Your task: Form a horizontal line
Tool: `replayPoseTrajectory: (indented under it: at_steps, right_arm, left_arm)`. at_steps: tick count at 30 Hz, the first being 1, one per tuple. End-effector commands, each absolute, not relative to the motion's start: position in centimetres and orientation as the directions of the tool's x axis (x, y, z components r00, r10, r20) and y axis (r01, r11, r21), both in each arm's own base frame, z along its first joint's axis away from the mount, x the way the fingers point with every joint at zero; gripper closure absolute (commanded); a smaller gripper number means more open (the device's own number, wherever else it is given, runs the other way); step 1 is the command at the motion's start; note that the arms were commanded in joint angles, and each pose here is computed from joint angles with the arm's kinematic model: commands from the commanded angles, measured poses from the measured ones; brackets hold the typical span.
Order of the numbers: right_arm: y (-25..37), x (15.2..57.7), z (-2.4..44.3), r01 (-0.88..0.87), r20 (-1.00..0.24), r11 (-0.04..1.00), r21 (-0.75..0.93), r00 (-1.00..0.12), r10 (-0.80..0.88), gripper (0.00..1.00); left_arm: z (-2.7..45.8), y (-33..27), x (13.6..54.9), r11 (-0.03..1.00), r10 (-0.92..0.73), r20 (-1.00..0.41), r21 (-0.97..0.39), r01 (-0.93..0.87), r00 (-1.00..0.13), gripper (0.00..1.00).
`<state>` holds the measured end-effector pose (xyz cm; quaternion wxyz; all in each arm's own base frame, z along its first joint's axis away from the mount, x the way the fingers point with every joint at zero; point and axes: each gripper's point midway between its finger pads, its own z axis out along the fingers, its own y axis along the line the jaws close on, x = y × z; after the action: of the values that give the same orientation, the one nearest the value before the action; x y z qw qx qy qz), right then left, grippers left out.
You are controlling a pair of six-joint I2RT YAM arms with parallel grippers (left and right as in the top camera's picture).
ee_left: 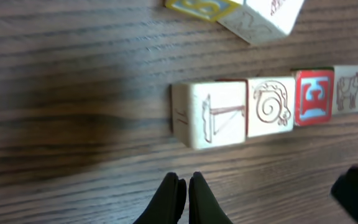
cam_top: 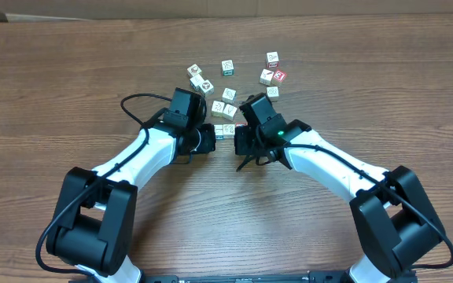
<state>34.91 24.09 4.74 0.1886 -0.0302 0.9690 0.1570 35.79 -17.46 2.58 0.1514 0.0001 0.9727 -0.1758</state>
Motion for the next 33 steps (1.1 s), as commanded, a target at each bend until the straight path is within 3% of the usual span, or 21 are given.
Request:
replayPoseTrajectory:
  at_steps: [1, 10, 24, 33]
  right_arm:
    - [22.4, 36.2, 7.3, -0.076, -0.423, 0.946, 0.314, -0.903, 0.068, 0.96]
    - [18.6, 37.9, 12.3, -0.026, -0.505, 0.936, 0.35, -0.847, 0.165, 0.96]
    - [18.0, 38.1, 12.5, -0.022, -0.51, 0.938, 0.345, -0.843, 0.168, 0.96]
    - [17.9, 38.3, 12.6, -0.021, -0.515, 0.937, 0.347, -0.84, 0.172, 0.96]
  left_arm:
    - [3.6, -18.5, 35.7, 0.928, -0.001, -0.321, -0.352, 0.119, -0.947, 0.96]
    - [3.7, -19.0, 35.9, 0.93, 0.033, -0.353, -0.331, 0.158, -0.935, 0.96]
    - [3.5, -18.6, 36.6, 0.969, 0.092, -0.428, -0.168, 0.179, -0.899, 0.96]
    - [2.1, -18.9, 36.2, 0.966, 0.099, -0.395, -0.182, 0.184, -0.913, 0.96]
